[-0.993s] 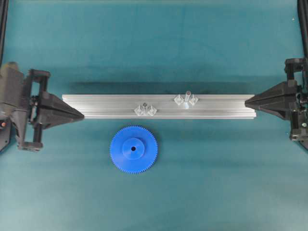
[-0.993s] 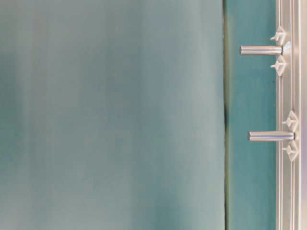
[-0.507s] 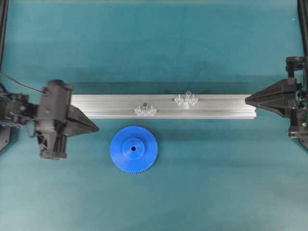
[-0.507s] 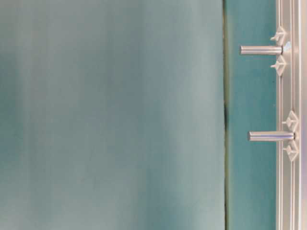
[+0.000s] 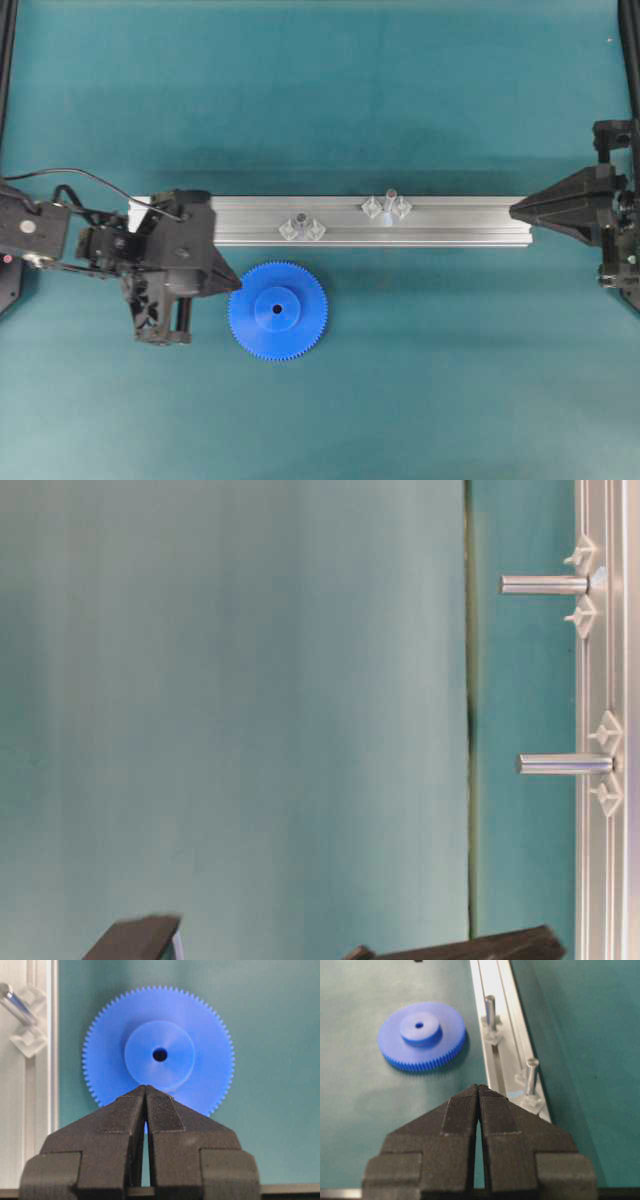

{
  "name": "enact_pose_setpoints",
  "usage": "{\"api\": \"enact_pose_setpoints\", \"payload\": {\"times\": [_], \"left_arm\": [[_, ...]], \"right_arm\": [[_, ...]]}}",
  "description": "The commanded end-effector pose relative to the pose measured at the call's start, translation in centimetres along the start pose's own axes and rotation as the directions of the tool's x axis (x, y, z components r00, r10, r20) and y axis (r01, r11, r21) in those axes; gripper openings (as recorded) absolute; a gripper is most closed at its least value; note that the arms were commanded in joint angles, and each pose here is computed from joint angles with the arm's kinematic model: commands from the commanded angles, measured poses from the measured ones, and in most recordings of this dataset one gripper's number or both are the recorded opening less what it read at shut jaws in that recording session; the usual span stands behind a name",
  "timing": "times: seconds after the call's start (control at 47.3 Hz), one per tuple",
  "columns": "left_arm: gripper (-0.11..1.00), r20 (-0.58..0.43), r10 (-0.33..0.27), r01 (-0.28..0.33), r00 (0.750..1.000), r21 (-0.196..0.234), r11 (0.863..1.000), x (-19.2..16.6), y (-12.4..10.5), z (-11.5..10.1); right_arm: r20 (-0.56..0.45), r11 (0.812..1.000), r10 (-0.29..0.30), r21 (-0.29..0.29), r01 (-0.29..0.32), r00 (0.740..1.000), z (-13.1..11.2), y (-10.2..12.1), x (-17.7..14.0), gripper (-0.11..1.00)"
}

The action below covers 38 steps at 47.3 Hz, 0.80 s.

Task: Find the location of the shaft and insert the large gear.
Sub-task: 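Move the left gripper toward the blue gear in front of the rail, then lower the left gripper over the gear hub and close on it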

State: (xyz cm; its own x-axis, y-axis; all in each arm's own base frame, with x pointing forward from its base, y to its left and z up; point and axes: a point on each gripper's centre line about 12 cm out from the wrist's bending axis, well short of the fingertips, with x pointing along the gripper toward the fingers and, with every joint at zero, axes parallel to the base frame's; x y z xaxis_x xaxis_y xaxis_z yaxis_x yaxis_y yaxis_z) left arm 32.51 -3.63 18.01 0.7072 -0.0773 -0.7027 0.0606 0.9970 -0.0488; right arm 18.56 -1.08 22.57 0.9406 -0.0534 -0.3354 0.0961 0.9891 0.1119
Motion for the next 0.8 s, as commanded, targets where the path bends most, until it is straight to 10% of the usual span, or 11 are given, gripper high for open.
{"api": "enact_pose_setpoints", "payload": {"times": [0.0, 0.782], "left_arm": [[0.01, 0.021, -0.005, 0.005, 1.0, -0.007, 1.0, -0.1, -0.3, 1.9], [0.01, -0.244, 0.014, -0.014, 0.97, 0.0, 1.0, 4.1, -0.8, 3.5]], "right_arm": [[0.01, 1.0, -0.003, 0.012, 0.003, 1.0, 0.4, 0.0, 0.1, 0.01], [-0.012, 1.0, -0.019, 0.019, 0.019, 1.0, -0.6, -0.4, 0.1, 0.01]]}}
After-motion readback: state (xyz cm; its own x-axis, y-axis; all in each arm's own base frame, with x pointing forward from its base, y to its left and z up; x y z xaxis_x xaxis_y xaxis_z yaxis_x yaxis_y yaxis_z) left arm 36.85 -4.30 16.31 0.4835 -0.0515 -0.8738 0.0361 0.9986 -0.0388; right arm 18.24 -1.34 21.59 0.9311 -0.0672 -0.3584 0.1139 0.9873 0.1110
